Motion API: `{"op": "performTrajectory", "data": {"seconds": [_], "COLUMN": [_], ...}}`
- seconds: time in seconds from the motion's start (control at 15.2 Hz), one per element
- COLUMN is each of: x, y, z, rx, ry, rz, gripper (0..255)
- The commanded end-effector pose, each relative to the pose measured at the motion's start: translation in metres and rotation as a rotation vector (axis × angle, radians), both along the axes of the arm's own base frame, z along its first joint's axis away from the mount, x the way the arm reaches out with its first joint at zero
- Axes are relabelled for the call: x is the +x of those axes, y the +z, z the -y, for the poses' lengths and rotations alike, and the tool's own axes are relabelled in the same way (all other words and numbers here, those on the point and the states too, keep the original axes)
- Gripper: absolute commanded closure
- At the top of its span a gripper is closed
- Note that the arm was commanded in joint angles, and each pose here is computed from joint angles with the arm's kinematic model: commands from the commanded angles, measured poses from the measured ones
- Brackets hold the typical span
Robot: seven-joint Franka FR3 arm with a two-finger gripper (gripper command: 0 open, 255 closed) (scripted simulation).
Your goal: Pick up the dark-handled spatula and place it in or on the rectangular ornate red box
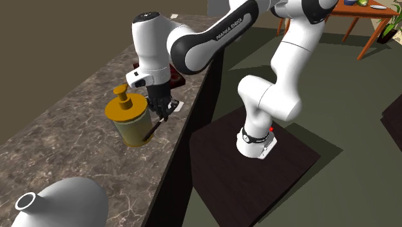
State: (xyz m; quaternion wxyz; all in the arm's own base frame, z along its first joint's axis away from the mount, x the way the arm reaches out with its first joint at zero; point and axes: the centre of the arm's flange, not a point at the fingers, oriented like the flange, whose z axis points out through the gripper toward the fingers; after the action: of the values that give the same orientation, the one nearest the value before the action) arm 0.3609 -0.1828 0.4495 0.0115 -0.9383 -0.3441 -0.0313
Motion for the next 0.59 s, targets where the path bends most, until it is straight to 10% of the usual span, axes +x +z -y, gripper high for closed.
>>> {"op": "performTrajectory", "data": {"seconds": [0.0,0.53], "x": [0.000,0.000], "y": [0.010,0.052], "z": [0.000,0.000], "rx": [0.000,0.000], "ry": [0.000,0.000], "rz": [-0.001,-0.001], "gripper": [255,255]}}
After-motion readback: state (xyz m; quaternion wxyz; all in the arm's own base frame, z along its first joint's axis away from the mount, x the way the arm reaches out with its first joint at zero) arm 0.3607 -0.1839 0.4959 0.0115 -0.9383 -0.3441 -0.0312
